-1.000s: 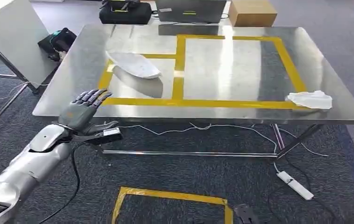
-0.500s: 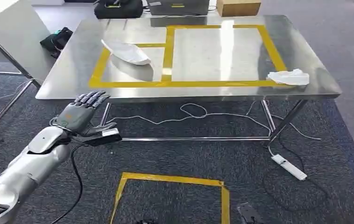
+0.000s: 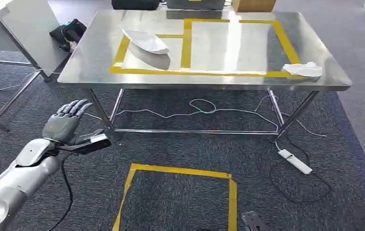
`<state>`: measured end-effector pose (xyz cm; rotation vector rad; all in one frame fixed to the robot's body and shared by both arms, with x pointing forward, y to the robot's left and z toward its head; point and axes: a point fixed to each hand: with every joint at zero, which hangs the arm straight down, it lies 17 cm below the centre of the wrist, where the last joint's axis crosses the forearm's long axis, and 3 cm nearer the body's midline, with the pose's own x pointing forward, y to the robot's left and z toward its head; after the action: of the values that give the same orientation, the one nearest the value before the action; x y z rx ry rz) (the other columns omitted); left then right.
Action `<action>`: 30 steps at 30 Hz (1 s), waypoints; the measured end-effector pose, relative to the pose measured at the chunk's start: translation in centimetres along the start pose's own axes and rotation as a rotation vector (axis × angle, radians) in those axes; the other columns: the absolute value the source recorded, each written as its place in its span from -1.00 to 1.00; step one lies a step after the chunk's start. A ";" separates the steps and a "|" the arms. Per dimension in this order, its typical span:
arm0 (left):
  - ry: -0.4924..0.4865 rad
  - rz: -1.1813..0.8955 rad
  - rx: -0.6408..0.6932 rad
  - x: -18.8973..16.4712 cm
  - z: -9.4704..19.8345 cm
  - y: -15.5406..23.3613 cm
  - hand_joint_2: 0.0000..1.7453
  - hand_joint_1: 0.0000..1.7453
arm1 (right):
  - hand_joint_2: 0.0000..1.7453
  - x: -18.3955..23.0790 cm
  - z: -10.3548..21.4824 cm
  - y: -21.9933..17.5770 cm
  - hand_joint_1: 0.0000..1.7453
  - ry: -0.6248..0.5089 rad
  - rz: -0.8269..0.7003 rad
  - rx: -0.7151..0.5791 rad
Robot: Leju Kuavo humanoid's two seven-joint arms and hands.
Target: Take the parts from the cabinet and place them on the table.
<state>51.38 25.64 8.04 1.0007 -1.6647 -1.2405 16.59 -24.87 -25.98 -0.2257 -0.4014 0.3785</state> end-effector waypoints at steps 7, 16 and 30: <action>0.132 0.034 -0.030 -3.9 4.6 -2.3 -1.00 -1.00 | -1.00 0.4 -0.1 -0.3 -1.00 -0.007 -0.016 -0.011; 0.453 0.097 -0.168 -10.6 15.1 -8.4 -1.00 -1.00 | -1.00 -1.2 0.2 0.3 -1.00 0.014 -0.050 -0.005; 1.076 0.444 -0.457 -12.0 35.4 -19.8 -1.00 -1.00 | -1.00 -2.8 0.5 0.3 -1.00 0.042 -0.067 -0.027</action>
<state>25.27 44.27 -19.50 0.7274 -0.6483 -0.5389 13.94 -25.66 -26.57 -0.2457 -0.3720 0.3022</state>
